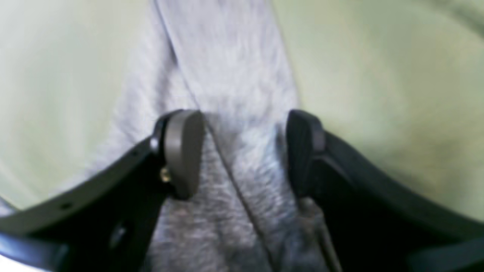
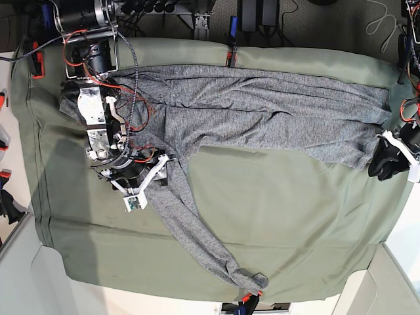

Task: Fold the T-shirt properly
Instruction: 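Grasp the loose sleeve with the right gripper and lay it onto the shirt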

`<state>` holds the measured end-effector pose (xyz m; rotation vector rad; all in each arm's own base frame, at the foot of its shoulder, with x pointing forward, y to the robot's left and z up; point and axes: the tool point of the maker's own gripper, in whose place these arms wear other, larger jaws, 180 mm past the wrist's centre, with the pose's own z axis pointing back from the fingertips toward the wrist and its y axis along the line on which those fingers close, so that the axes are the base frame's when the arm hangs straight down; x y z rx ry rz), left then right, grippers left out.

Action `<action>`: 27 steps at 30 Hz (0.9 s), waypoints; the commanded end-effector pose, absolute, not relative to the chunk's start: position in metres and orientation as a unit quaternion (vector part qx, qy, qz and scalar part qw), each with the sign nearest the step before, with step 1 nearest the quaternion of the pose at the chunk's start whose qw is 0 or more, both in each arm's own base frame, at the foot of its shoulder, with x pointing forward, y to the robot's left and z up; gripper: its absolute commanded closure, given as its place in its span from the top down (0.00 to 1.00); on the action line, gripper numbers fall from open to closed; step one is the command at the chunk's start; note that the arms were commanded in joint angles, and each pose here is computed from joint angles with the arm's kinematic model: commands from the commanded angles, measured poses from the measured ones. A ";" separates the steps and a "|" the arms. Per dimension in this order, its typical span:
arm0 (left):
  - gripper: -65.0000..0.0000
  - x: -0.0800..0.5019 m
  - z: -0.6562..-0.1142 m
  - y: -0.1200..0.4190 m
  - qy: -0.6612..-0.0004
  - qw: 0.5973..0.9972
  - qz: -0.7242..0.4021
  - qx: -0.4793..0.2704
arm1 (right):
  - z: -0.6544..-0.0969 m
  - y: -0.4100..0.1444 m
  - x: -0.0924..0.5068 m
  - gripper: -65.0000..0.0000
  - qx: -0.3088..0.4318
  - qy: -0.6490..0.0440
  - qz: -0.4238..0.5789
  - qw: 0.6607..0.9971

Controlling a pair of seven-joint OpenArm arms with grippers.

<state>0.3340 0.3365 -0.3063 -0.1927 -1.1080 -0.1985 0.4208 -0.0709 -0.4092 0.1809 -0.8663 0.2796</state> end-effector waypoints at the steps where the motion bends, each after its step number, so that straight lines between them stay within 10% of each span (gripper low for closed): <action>1: 0.38 0.342 -0.283 0.341 -0.550 0.824 -0.102 -0.088 | -0.397 -0.062 0.432 0.53 0.090 -0.430 0.140 0.888; 6: 0.38 0.343 -0.282 0.340 -0.552 0.823 -0.100 -0.091 | -0.391 -0.030 0.426 0.02 0.123 -0.433 0.155 0.880; 27: 0.38 0.343 -0.281 0.340 -0.555 0.821 -0.097 -0.096 | -0.339 0.013 0.284 0.00 0.294 -0.426 0.224 0.826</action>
